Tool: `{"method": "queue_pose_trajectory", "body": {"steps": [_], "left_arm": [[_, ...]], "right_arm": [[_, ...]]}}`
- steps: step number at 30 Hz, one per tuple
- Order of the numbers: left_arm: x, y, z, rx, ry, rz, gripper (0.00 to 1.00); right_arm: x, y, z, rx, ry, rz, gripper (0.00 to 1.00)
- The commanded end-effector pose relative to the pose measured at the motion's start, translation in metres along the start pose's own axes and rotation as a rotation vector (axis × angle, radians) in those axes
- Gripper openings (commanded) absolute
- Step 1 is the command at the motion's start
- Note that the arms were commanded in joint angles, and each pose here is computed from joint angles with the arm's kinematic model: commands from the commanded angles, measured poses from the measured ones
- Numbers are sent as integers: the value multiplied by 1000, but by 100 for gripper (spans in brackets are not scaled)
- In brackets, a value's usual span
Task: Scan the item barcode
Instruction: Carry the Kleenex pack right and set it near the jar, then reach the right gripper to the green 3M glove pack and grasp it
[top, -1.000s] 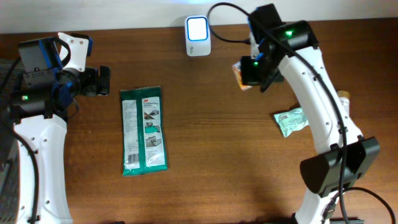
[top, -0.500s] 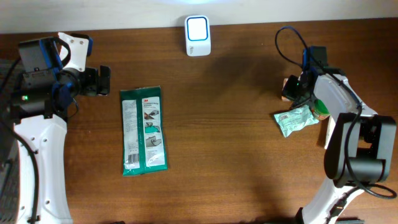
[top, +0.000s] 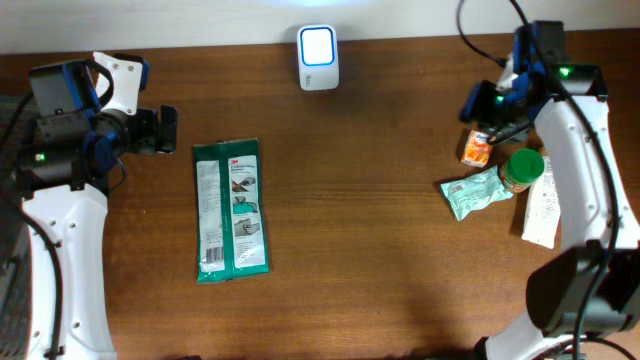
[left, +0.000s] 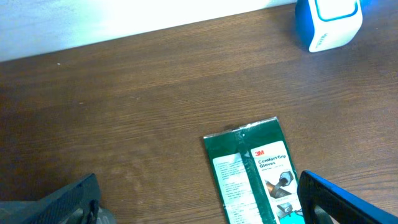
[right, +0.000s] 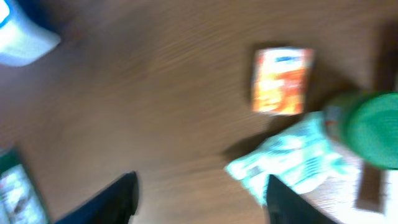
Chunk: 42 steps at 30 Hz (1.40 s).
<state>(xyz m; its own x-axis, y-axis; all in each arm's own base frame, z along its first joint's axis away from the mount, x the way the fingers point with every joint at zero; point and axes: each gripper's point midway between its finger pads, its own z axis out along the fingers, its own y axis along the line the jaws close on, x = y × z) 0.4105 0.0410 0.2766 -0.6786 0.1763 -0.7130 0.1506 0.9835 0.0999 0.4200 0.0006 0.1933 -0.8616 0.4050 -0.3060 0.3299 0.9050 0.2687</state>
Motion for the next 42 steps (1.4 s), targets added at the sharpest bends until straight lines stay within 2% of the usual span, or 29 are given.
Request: {"method": "queue_pose_trajectory", "body": {"steps": [1,7,12,15,18,23,28,30,34,37,39,42], "left_arm": [[-6,0,-6,1,-24,13,99],[-11,1,-6,2,-42,16,99],[-21,-19,-8,121,-97,-4,99],[-18,-20,-8,125,-84,-7,99],[-19,-16,-8,106,-85,-7,99],[-16,30,-12,-22,-98,-319,99],[-23,52,-17,-57,-158,-455,99],[-23,52,-17,-56,-156,-455,99],[-19,51,-16,-54,-141,-458,99],[-16,49,-16,-51,-125,-462,99],[-11,47,-15,-49,-105,-467,99],[-5,45,-14,-45,-78,-473,99]], "right_arm": [[43,58,21,-112,131,-126,68],[99,128,82,-149,224,-242,66],[152,182,114,-275,347,-317,47],[197,244,128,-451,416,-346,34],[238,290,146,-527,428,-355,37],[281,341,157,-629,371,-423,47],[309,358,168,-662,343,-488,47],[324,367,167,-703,323,-562,48],[326,364,171,-693,332,-563,48],[329,343,177,-621,408,-539,48],[325,300,188,-468,508,-479,47],[309,248,188,-329,600,-499,47]]}}
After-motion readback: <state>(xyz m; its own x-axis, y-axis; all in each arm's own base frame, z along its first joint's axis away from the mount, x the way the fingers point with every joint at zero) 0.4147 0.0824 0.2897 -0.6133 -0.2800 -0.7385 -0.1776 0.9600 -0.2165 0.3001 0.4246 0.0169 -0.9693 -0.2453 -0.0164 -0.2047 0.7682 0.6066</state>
